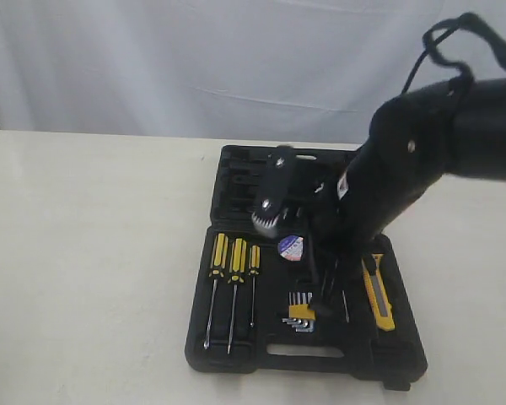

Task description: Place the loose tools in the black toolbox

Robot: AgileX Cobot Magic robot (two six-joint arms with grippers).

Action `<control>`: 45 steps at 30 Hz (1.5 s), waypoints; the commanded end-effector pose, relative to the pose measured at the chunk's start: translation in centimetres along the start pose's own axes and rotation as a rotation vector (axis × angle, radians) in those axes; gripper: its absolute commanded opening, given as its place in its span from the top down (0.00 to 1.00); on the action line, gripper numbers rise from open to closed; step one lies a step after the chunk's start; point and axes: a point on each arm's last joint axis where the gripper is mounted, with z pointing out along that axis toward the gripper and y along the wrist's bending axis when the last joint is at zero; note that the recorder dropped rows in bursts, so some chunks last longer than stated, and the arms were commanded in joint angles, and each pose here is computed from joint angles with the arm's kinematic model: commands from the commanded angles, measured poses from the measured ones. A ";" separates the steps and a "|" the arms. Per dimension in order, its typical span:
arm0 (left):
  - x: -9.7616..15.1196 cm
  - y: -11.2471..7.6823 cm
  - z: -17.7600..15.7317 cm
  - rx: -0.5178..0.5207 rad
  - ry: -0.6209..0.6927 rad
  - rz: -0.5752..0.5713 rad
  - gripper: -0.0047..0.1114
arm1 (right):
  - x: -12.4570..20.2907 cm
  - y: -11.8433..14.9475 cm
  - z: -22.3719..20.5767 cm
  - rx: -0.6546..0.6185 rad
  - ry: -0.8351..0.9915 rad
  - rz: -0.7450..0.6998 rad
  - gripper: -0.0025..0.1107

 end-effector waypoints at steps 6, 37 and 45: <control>0.0 0.0 0.0 0.006 -0.006 -0.001 0.96 | -0.9 9.5 0.6 0.412 0.093 -0.010 0.98; 0.0 0.0 0.0 0.006 -0.006 -0.001 0.96 | 2.5 15.9 9.3 0.474 0.078 -0.177 0.56; 0.0 0.0 0.0 0.006 -0.006 -0.001 0.96 | 1.9 15.3 9.7 0.568 0.037 -0.095 0.75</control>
